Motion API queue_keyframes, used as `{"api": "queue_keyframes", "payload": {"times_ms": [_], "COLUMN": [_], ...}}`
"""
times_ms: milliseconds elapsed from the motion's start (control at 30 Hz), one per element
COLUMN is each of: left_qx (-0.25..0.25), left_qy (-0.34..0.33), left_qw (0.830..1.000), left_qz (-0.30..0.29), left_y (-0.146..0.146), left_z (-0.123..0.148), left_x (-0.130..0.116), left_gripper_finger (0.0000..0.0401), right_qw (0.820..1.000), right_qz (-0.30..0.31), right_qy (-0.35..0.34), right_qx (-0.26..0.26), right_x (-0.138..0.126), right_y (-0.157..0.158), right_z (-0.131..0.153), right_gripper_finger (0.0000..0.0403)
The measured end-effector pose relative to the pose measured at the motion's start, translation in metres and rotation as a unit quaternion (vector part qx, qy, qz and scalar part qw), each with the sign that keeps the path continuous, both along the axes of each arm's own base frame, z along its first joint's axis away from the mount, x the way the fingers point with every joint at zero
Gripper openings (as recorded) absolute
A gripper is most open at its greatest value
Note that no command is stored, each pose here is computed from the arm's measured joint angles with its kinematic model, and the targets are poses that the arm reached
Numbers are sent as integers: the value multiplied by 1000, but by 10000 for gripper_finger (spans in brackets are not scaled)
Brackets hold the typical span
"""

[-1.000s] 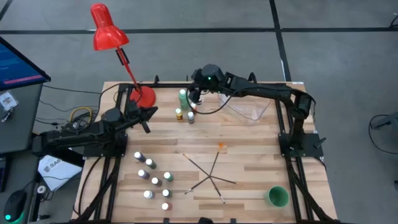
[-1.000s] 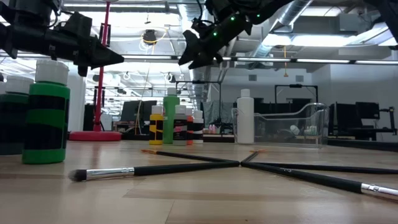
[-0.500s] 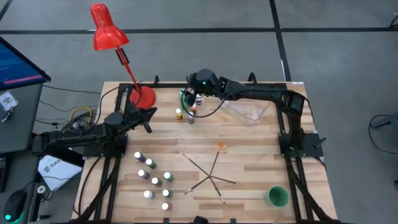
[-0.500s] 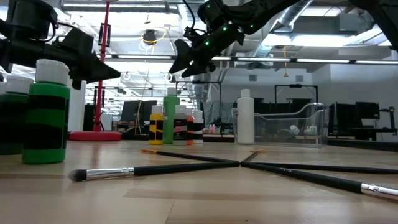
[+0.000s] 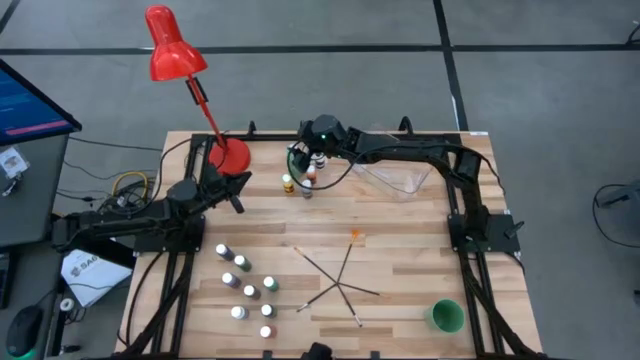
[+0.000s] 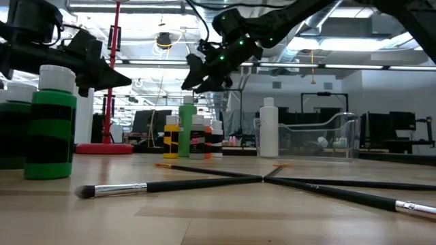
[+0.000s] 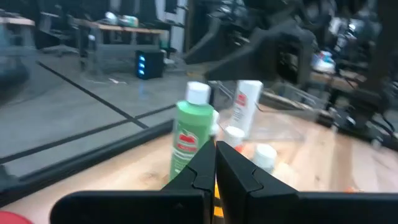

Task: Pick & Place Paint Supplies
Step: Put the large green paint bottle into the transparent bin

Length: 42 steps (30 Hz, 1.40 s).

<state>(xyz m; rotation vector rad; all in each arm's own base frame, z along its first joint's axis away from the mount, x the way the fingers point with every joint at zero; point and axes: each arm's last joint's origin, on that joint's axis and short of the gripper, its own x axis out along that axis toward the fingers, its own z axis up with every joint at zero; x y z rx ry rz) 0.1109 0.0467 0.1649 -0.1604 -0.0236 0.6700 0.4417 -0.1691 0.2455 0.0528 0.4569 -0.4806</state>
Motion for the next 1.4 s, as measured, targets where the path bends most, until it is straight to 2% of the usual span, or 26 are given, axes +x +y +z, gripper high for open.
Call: {"api": "queue_keyframes", "payload": {"times_ms": [267,467,900,1133,1400], "left_qx": [16,-10,13,12,12], "left_qy": [-32,3,19,19,18], "left_qw": [999,998,997,997,997], "left_qz": [21,63,71,71,71], "left_y": [-1,0,0,0,0], "left_z": [7,-2,-1,-1,-1], "left_x": [-7,-12,-13,-13,-13], "left_gripper_finger": [2,2,5,8,6], "right_qw": [1000,1000,1000,999,999], "right_qz": [-3,-9,-11,-1,0], "right_qy": [2,-3,6,0,5], "right_qx": [1,11,21,54,54], "right_x": [0,3,6,5,5], "right_y": [-3,-6,-6,-6,-6], "right_z": [-2,-10,-21,-23,-23], "right_gripper_finger": [302,302,296,221,112]}}
